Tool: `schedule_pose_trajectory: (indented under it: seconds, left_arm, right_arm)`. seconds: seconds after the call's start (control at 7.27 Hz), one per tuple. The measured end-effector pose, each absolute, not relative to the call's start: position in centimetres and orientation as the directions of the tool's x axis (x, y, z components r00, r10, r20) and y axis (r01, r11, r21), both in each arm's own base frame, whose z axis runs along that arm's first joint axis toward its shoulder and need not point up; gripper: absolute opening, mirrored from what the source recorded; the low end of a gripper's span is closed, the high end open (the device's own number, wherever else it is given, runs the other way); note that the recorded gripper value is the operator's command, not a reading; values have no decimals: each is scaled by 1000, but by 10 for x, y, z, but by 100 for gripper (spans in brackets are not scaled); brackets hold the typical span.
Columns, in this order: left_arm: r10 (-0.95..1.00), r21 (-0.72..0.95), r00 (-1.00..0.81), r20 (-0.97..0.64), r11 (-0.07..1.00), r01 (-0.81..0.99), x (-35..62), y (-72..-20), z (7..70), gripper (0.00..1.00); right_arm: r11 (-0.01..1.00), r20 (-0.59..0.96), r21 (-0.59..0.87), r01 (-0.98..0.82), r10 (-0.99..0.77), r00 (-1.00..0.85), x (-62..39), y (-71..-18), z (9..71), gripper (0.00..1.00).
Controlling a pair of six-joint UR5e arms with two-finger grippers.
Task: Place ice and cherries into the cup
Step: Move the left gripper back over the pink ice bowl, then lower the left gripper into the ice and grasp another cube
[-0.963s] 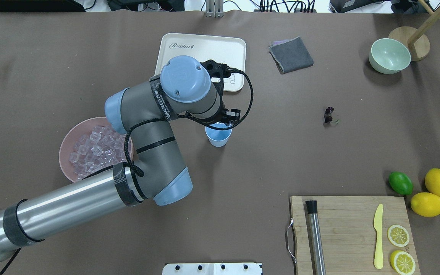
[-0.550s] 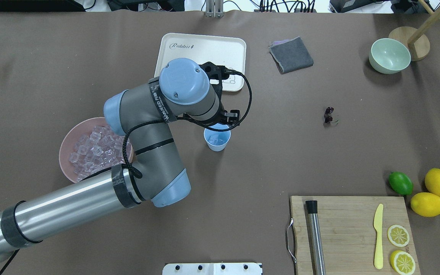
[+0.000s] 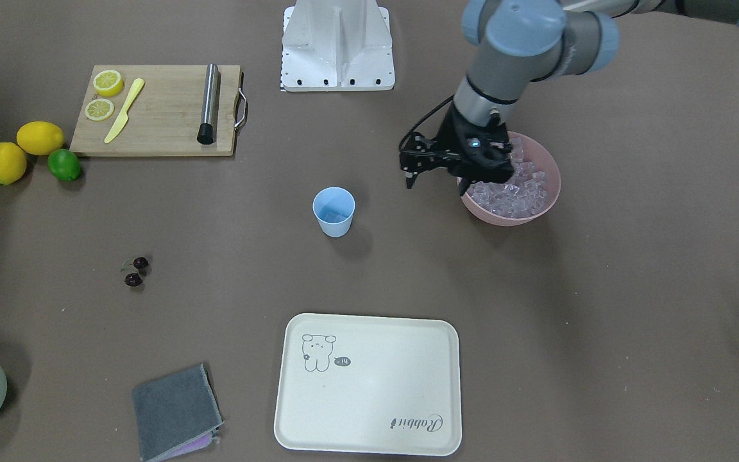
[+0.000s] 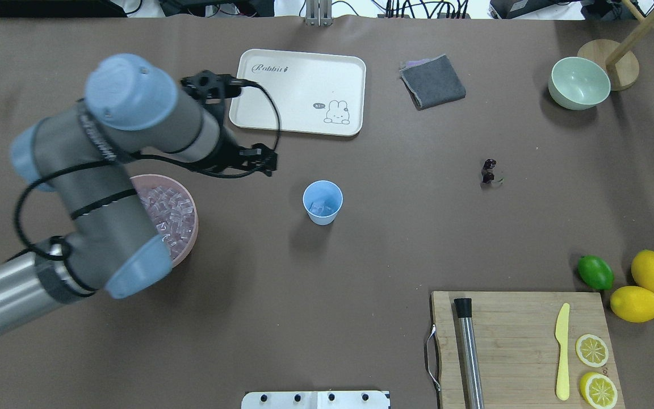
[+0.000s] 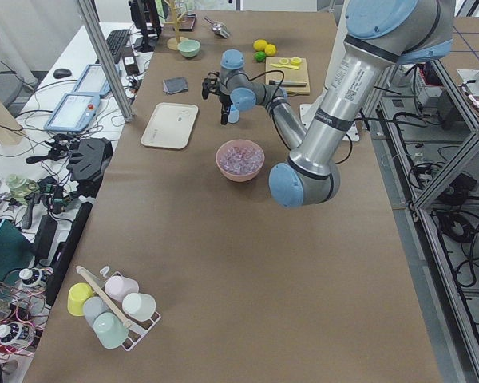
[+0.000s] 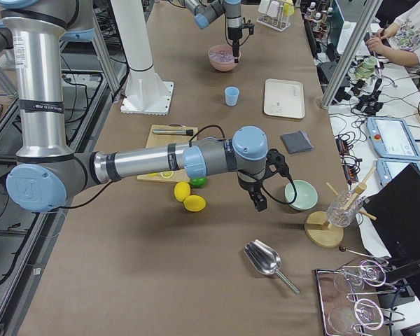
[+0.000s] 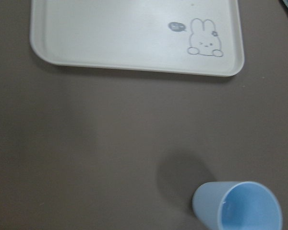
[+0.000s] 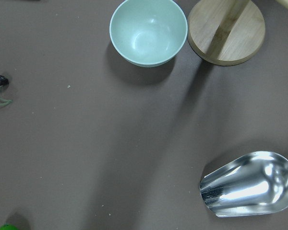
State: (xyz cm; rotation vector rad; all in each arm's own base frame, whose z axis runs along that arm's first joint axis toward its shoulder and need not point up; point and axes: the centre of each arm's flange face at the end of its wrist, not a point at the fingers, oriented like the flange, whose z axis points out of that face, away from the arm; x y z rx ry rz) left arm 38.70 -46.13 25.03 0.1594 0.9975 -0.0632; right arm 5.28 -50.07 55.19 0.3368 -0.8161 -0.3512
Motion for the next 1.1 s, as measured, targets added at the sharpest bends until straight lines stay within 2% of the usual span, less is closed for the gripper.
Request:
schedule_pose_trajectory:
  seconds: [0.41, 0.96, 1.1]
  left_arm:
    - [-195, -88, 591, -783, 975, 205, 342, -430, 332, 97]
    - [-206, -124, 638, -742, 977, 172, 371, -390, 362, 96]
    - [-197, -122, 645, -738, 980, 159, 377, -384, 364, 90]
  right_arm:
    - [887, 640, 428, 175, -434, 634, 53, -503, 549, 99]
    - [883, 636, 437, 173, -440, 634, 53, -504, 543, 99]
    - [882, 636, 438, 174, -440, 634, 53, -504, 543, 99]
